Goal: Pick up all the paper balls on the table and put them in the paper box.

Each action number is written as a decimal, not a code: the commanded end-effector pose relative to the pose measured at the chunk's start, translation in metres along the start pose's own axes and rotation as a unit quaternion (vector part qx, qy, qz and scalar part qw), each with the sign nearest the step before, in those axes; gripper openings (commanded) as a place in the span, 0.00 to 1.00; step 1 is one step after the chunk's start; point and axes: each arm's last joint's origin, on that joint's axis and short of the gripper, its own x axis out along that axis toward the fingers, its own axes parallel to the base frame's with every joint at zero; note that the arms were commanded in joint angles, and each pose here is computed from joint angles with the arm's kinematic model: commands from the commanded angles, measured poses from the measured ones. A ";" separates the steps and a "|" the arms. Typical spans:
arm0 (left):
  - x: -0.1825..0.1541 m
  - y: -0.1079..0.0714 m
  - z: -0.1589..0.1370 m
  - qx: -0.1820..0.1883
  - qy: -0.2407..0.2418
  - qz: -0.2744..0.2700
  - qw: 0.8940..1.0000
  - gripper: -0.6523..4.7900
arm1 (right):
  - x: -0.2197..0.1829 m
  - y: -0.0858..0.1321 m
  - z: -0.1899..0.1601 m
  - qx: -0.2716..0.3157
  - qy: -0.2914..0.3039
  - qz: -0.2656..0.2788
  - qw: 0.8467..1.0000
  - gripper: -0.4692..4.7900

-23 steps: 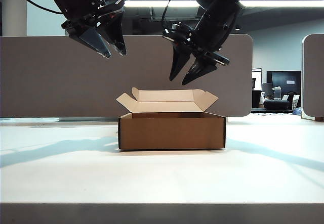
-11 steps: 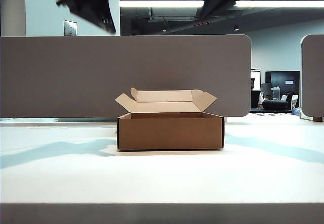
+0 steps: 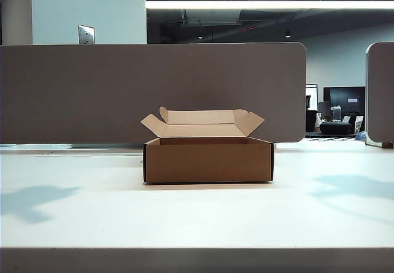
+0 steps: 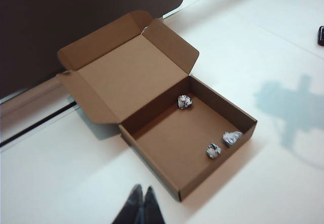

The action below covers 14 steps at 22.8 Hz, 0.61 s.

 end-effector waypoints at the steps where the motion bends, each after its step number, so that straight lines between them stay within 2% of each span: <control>1: -0.034 -0.012 -0.023 -0.019 -0.022 0.008 1.000 0.11 | -0.040 0.002 -0.022 -0.002 -0.024 -0.006 1.000 0.08; 7: -0.064 -0.026 -0.068 -0.036 -0.032 0.047 0.998 0.11 | -0.078 0.008 -0.084 -0.001 -0.035 -0.018 0.999 0.08; 11: -0.063 -0.032 -0.099 -0.059 -0.015 0.053 0.997 0.11 | -0.089 0.012 -0.126 -0.001 -0.020 -0.043 0.999 0.08; 14: -0.049 -0.037 -0.132 -0.044 -0.024 0.048 0.998 0.11 | -0.089 0.016 -0.172 0.011 -0.036 -0.073 0.997 0.09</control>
